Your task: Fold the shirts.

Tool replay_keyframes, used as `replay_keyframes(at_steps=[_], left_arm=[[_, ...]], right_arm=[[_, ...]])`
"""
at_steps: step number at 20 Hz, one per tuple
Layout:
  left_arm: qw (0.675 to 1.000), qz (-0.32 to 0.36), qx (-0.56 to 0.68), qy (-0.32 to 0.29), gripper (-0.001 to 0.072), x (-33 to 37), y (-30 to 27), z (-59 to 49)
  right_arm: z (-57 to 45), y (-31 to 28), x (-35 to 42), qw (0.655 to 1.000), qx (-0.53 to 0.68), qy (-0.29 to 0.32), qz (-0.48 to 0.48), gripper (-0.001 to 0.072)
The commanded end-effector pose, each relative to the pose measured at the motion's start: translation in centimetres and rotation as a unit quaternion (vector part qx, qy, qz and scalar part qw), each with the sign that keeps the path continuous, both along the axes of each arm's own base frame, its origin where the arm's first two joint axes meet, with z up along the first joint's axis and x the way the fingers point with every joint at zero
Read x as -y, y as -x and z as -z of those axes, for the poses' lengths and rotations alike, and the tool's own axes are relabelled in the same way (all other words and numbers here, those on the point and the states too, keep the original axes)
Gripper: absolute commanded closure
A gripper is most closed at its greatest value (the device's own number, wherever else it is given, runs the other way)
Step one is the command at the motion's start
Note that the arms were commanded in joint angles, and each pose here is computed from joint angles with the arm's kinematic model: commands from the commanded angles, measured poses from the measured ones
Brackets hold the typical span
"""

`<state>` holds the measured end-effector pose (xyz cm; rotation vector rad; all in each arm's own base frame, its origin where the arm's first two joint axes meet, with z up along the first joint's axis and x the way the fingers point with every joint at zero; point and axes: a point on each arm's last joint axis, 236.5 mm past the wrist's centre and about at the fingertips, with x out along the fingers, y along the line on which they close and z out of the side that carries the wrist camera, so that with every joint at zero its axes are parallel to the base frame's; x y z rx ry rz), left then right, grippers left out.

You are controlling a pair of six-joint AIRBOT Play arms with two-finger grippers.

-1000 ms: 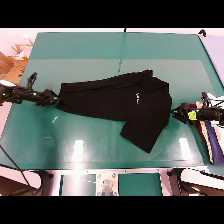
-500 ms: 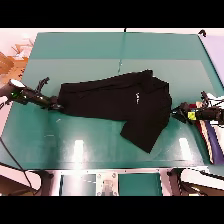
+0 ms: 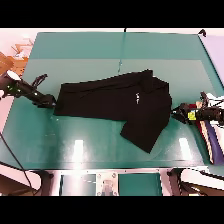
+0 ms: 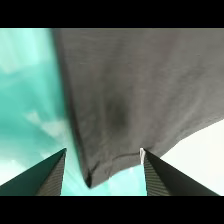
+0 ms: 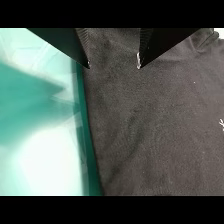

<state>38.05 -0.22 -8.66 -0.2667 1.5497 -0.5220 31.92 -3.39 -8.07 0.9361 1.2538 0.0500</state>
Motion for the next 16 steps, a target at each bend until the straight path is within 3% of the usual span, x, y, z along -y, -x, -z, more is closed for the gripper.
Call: replay_keyframes(at_steps=[1, 10, 14, 16], left_arm=[[1.0, 0.001, -0.005, -0.021, 0.0147, -0.9, 0.1, -0.1], [1.0, -0.008, -0.021, -0.021, 0.0147, -1.2, 0.6, -0.1], [0.997, -0.061, -0.042, -0.003, 0.0146, -3.9, 1.4, -0.9], [0.995, -0.089, -0.043, 0.011, 0.0146, -5.1, 1.5, -1.2]], right_arm=[[0.2, 0.3, 0.1, 1.0, -0.004, 0.004, -0.004, 0.036], [2.8, 2.2, -0.8, 0.998, -0.051, -0.022, 0.003, 0.0361], [0.9, 2.9, 2.6, 0.997, -0.038, -0.031, 0.054, 0.0359], [0.8, 3.5, 3.6, 0.996, -0.042, -0.041, 0.072, 0.0307]])
